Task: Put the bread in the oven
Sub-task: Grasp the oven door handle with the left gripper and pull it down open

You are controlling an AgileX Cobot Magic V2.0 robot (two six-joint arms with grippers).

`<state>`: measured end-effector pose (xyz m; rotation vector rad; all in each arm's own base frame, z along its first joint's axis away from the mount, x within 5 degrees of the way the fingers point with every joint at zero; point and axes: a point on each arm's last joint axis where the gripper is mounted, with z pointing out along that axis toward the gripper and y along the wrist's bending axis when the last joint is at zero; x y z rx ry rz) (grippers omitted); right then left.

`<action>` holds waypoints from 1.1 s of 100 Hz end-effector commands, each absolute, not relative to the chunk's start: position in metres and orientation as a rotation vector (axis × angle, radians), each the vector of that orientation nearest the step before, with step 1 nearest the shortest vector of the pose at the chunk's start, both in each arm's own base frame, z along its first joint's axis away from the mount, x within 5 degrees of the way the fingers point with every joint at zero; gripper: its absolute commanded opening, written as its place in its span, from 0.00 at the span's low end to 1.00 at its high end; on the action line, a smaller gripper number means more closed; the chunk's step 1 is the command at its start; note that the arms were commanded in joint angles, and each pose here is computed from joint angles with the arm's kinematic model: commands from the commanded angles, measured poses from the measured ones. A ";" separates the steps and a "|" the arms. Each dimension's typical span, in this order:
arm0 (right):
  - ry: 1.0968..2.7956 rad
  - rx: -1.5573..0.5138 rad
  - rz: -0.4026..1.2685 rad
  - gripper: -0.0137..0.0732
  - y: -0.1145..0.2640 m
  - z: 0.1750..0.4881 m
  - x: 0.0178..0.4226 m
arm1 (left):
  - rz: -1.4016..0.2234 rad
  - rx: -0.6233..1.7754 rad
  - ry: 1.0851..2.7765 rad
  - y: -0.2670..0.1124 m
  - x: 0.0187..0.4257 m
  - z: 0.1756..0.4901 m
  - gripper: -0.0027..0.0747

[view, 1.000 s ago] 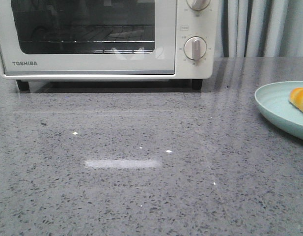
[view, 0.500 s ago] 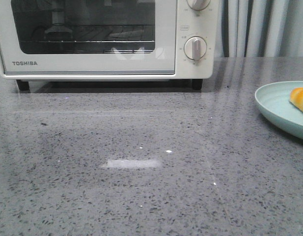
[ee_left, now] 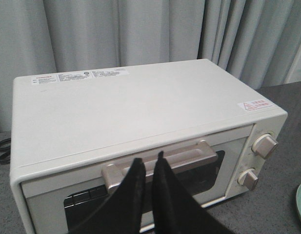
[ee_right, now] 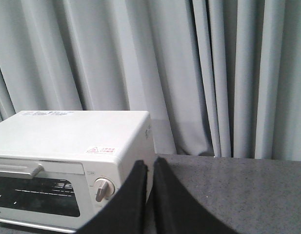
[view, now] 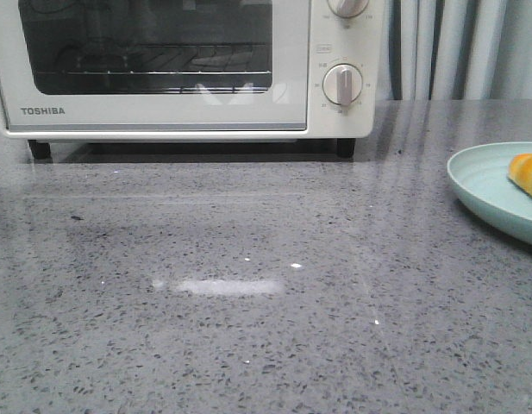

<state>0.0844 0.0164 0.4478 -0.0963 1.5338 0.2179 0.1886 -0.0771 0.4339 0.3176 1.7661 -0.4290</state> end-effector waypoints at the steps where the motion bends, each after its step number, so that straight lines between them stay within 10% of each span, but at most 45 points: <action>1: 1.430 -0.118 0.223 0.15 0.018 0.464 0.083 | -0.460 0.271 1.652 -0.080 0.197 0.449 0.01; 110: 1.446 -0.116 0.219 0.15 0.017 0.462 0.083 | -0.424 0.268 1.649 -0.123 0.261 0.397 0.01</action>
